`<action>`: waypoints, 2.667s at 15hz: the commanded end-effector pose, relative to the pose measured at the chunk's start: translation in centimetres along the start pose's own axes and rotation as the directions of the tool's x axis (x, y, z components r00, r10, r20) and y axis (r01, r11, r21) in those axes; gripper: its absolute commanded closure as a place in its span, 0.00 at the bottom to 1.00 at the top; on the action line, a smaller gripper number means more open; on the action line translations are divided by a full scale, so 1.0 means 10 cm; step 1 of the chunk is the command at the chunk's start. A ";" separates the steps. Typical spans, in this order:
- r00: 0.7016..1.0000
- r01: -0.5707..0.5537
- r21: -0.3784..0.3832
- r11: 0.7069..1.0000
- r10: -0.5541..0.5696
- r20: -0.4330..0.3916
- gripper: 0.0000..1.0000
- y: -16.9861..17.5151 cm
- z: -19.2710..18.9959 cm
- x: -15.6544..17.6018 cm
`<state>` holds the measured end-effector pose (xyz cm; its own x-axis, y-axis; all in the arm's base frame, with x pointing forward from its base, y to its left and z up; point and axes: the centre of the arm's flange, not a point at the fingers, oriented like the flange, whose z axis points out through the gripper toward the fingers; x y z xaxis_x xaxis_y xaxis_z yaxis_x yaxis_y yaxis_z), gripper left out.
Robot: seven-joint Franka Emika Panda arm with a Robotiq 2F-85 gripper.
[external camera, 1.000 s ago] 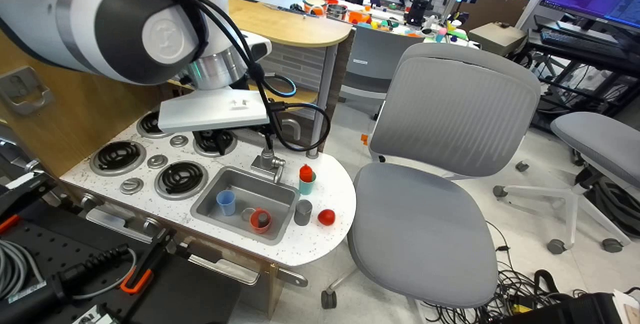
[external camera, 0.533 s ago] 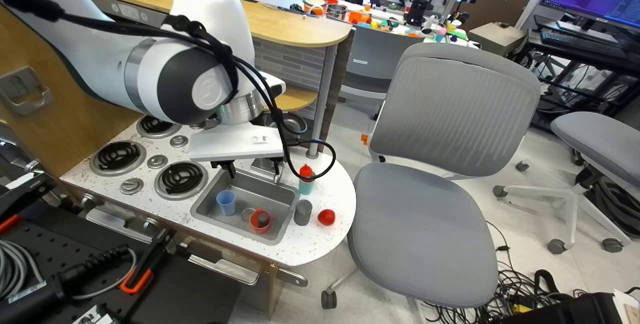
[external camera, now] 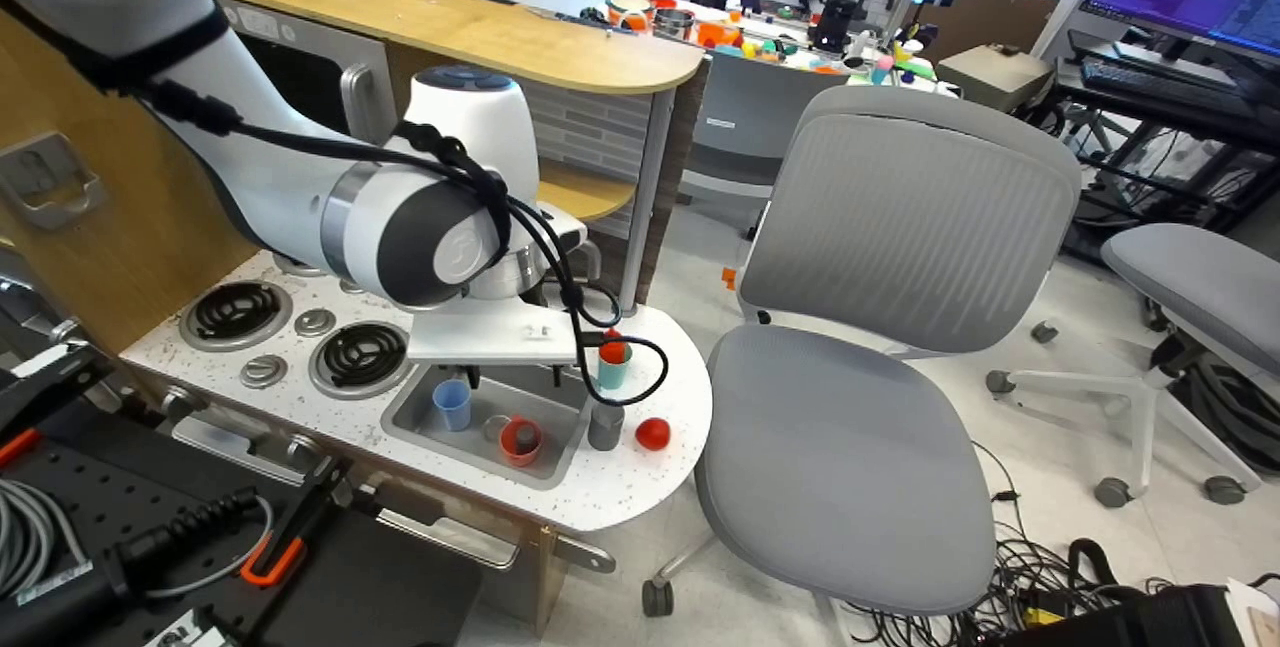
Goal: Remove the grey thing from the cup in the sink and put it on the right side of the sink counter
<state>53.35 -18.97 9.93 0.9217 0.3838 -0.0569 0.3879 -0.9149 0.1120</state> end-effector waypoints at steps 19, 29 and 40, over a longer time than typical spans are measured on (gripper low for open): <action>0.986 -0.152 0.031 0.988 0.149 0.074 0.00 0.09 1.19 0.25; 0.986 -0.146 0.029 0.989 0.143 0.084 0.00 -0.02 1.37 0.35; 0.984 -0.152 0.026 0.988 0.149 0.095 0.15 -0.03 1.42 0.40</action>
<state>55.84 -18.78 -3.84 0.9619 0.2466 -0.1183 0.2579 -0.9619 0.0911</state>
